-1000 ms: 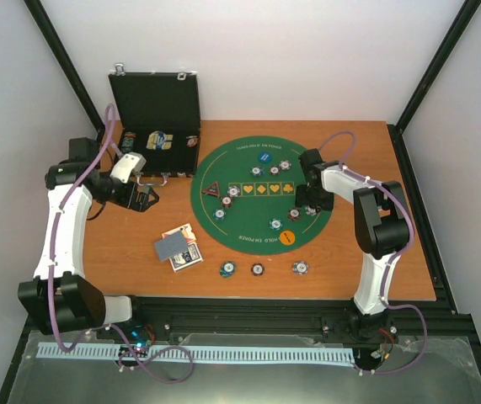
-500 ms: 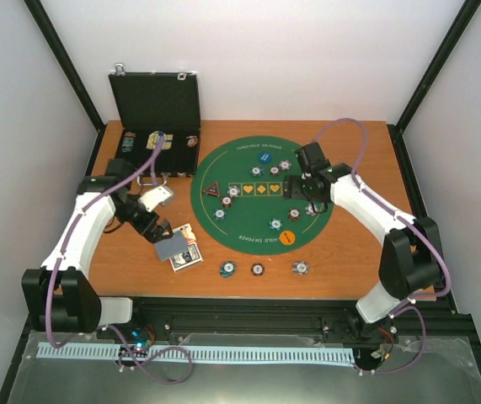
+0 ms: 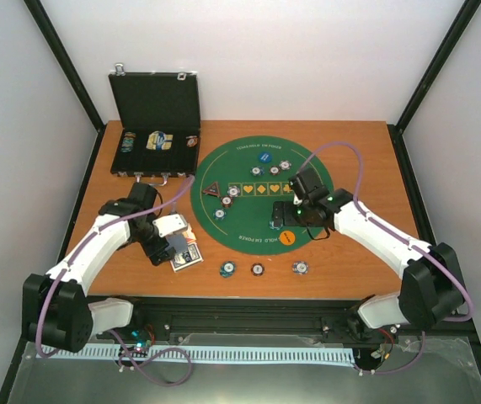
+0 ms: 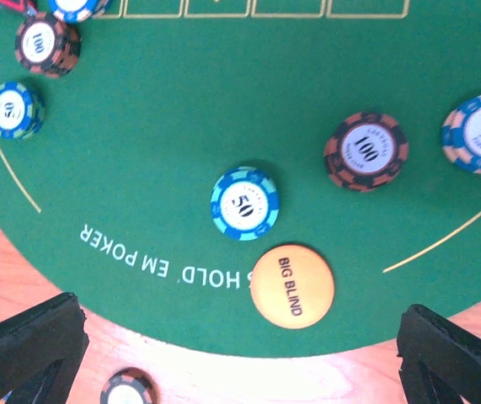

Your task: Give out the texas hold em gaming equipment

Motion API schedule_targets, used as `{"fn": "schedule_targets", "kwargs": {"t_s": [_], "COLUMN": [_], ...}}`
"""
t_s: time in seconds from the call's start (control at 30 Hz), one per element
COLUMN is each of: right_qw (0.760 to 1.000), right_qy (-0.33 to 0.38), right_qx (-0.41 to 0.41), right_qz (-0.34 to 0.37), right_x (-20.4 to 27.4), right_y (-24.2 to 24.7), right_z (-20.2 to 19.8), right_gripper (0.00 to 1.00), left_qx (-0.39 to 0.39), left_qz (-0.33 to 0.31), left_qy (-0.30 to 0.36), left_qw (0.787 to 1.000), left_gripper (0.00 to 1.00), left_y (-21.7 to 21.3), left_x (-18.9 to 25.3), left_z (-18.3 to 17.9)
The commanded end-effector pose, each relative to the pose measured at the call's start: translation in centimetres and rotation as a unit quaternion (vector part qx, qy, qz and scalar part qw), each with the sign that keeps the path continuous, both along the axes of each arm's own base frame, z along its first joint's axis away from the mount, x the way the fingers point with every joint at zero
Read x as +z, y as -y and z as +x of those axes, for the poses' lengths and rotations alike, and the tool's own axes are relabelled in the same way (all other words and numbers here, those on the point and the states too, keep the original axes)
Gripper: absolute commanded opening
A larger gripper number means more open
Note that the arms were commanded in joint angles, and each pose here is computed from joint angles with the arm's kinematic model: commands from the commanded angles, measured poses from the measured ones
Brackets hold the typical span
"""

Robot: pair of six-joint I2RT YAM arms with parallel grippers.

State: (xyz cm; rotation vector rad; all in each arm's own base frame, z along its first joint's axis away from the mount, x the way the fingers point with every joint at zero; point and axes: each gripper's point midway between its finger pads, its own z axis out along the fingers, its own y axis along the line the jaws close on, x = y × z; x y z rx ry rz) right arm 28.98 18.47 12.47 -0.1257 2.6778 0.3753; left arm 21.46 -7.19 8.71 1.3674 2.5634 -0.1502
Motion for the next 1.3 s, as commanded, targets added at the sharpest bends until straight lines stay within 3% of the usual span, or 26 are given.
{"fn": "schedule_targets", "kwargs": {"t_s": [0.0,1.27], "right_qw": [1.000,0.999], "right_qy": [0.005,0.005], "right_qx": [0.013,0.043], "right_qz": [0.020,0.025], "right_x": [0.4,0.8], "right_y": [-1.3,-3.5], "right_z": [-0.9,-2.4], "right_gripper": [1.00,0.99], "left_qx": [-0.025,-0.077], "left_qz": [0.023,0.076], "left_qy": [0.056,0.051], "left_qw": [0.998,0.993], "left_gripper": [1.00,1.00], "left_y": [-0.4,-1.9], "left_x": [-0.1,-5.0], "left_z": [1.4,0.7]}}
